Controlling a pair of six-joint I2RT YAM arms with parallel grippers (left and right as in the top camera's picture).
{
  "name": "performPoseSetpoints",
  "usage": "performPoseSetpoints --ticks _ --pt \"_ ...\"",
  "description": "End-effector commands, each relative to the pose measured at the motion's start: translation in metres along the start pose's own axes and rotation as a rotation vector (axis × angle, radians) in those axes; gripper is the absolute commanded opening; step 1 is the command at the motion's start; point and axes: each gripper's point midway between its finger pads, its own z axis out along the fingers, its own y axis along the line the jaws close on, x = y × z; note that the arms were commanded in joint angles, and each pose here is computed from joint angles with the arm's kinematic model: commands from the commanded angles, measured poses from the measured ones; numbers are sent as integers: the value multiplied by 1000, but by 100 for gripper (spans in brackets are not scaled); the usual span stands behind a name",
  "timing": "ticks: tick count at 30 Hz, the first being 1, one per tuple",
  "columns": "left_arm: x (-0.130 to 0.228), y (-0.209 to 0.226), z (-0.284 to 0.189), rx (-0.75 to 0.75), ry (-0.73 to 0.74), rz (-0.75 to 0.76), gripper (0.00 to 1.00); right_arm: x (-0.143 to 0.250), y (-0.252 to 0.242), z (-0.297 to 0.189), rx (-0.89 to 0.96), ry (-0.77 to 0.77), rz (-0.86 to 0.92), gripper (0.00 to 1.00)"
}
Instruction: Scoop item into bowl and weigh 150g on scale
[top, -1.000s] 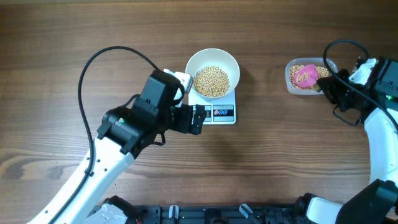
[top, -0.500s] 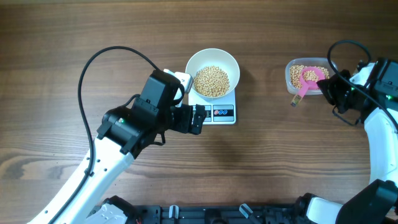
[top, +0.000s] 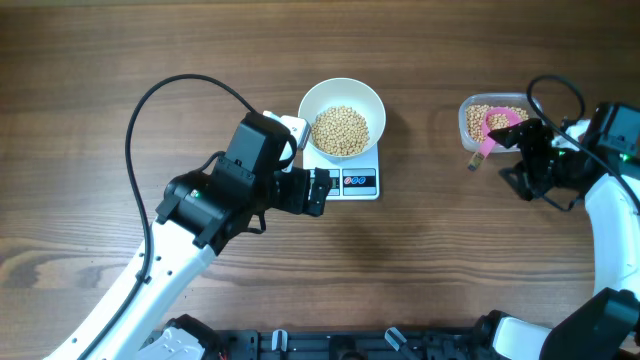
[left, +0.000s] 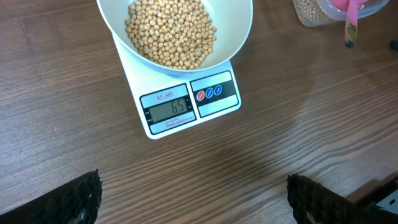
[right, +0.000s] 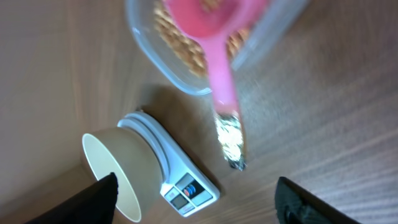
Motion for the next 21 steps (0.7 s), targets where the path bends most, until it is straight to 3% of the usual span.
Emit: performPoseSetpoints --ticks 1,8,10,15,18,21 --pt "1 1 1 -7 0 24 100 24 -16 15 7 75 140 84" --pt "1 1 1 -7 0 24 100 26 -30 37 1 45 263 89" --pt "1 1 1 -7 0 24 100 19 -27 47 -56 6 278 80" --pt "1 1 1 -7 0 24 100 18 -19 53 -90 -12 236 74" --pt "1 1 1 -7 0 24 100 19 -20 56 -70 -26 233 63" --pt "1 1 1 -7 0 24 100 19 -26 59 -26 -52 230 62"
